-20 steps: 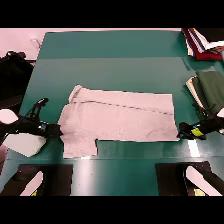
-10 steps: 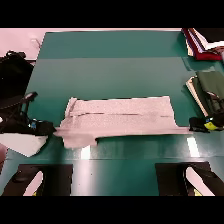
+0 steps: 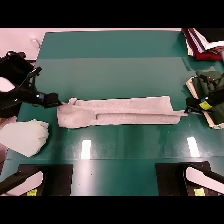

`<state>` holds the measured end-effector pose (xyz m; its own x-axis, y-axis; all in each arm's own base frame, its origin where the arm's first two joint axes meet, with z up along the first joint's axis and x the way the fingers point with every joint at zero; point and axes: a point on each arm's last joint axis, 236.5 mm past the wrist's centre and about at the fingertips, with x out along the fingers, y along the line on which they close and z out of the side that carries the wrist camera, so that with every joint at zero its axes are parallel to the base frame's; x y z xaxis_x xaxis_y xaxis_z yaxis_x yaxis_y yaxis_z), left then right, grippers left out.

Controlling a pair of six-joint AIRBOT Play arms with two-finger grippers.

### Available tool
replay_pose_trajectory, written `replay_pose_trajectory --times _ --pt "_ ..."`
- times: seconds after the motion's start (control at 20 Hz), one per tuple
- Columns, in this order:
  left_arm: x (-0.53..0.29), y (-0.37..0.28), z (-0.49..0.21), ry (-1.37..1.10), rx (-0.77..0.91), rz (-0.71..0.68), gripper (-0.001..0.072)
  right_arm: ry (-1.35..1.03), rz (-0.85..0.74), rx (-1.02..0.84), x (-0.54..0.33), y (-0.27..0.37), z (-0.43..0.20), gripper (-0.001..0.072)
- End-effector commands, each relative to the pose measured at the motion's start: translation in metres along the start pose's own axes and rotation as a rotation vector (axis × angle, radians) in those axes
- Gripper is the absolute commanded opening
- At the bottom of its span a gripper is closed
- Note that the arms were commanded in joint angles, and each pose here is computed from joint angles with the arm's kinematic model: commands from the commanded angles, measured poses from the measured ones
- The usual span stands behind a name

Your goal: Fold the shirts.

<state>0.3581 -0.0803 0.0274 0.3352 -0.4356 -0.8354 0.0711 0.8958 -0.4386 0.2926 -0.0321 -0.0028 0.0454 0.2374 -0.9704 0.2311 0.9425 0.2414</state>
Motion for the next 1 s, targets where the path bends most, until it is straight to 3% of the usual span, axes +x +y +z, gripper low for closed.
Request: replay_pose_trajectory --times 0.0,0.3,0.35,0.4,0.45,0.5,0.6,0.65,0.7,0.75,0.95 --pt "0.038 -0.002 0.033 -0.002 0.031 -0.031 0.0024 0.020 0.028 0.032 0.019 0.001 0.023 0.0012" --pt "0.037 0.001 0.057 -0.031 0.030 -0.010 0.0028 -0.150 0.138 0.025 0.024 0.030 0.069 0.0015" --pt "0.036 0.006 0.058 -0.034 0.017 -0.002 0.0076 -0.186 0.152 0.033 0.022 0.033 0.078 0.0040" --pt "0.035 0.008 0.059 -0.039 -0.004 0.002 0.0385 -0.213 0.157 0.039 0.021 0.032 0.084 0.0211" --pt "0.034 0.009 0.059 -0.040 -0.032 0.002 0.0551 -0.231 0.174 0.051 0.019 0.033 0.088 0.0399" --pt "0.034 0.009 0.058 -0.031 -0.036 0.002 0.0538 -0.236 0.186 0.044 0.017 0.033 0.089 0.0462" --pt "0.031 0.004 0.053 -0.014 -0.038 -0.013 0.0536 -0.211 0.187 0.019 0.016 0.023 0.082 0.0462" --pt "0.030 0.001 0.052 -0.010 -0.037 -0.021 0.0383 -0.190 0.191 0.018 0.018 0.015 0.075 0.0462" --pt "0.029 -0.003 0.052 -0.008 -0.033 -0.034 0.0118 -0.163 0.196 0.038 0.021 0.005 0.067 0.0462" --pt "0.029 -0.008 0.052 -0.012 -0.029 -0.057 0.0026 -0.130 0.201 0.056 0.029 -0.006 0.055 0.0463" --pt "0.032 -0.044 0.057 -0.034 -0.023 -0.158 0.0026 0.003 0.375 0.175 0.069 -0.011 0.021 0.0463"
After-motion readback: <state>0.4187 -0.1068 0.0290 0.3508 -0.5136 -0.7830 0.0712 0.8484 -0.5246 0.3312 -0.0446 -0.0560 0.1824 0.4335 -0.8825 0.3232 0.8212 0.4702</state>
